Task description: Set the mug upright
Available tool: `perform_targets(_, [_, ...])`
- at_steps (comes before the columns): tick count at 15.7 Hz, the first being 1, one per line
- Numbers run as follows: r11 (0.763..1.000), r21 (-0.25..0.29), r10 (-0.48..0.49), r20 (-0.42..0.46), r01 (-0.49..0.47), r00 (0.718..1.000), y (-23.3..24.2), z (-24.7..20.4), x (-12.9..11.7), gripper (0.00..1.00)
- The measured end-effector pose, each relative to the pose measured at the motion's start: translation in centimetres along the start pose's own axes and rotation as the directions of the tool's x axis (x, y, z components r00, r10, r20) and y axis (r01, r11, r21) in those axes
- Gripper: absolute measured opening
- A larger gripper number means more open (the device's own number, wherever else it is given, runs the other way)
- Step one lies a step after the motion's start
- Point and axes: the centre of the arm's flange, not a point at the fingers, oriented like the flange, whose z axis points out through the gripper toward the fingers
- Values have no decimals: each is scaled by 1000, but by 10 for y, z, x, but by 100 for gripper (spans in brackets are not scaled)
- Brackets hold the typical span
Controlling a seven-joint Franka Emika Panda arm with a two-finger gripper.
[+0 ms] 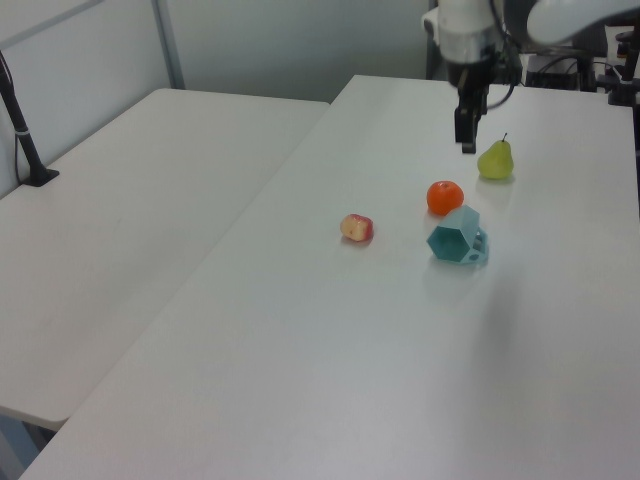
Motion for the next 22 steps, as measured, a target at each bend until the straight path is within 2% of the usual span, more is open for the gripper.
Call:
perform_targets(4, [989, -145, -9, 9, 10, 1000, -58, 35, 9, 100])
perform_targets(7, [963, -266, -45, 28, 50, 999, -99, 70, 12, 100])
perform_targets(12, [900, -435, -24, 38, 38, 999, -144, 136, 20, 100])
perform_targets(16, [824, -567, 30, 44, 1, 999, -153, 193, 26, 100])
perform_targets(18, [788, -615, 53, 68, 0, 996, -151, 215, 26, 98])
perform_targets(20, [774, -633, 75, 85, -4, 994, -143, 221, 26, 96])
perform_targets(21, [771, -637, 87, 92, -9, 992, -138, 223, 27, 90])
perform_targets(22, [769, -639, 98, 97, -13, 990, -132, 225, 28, 79])
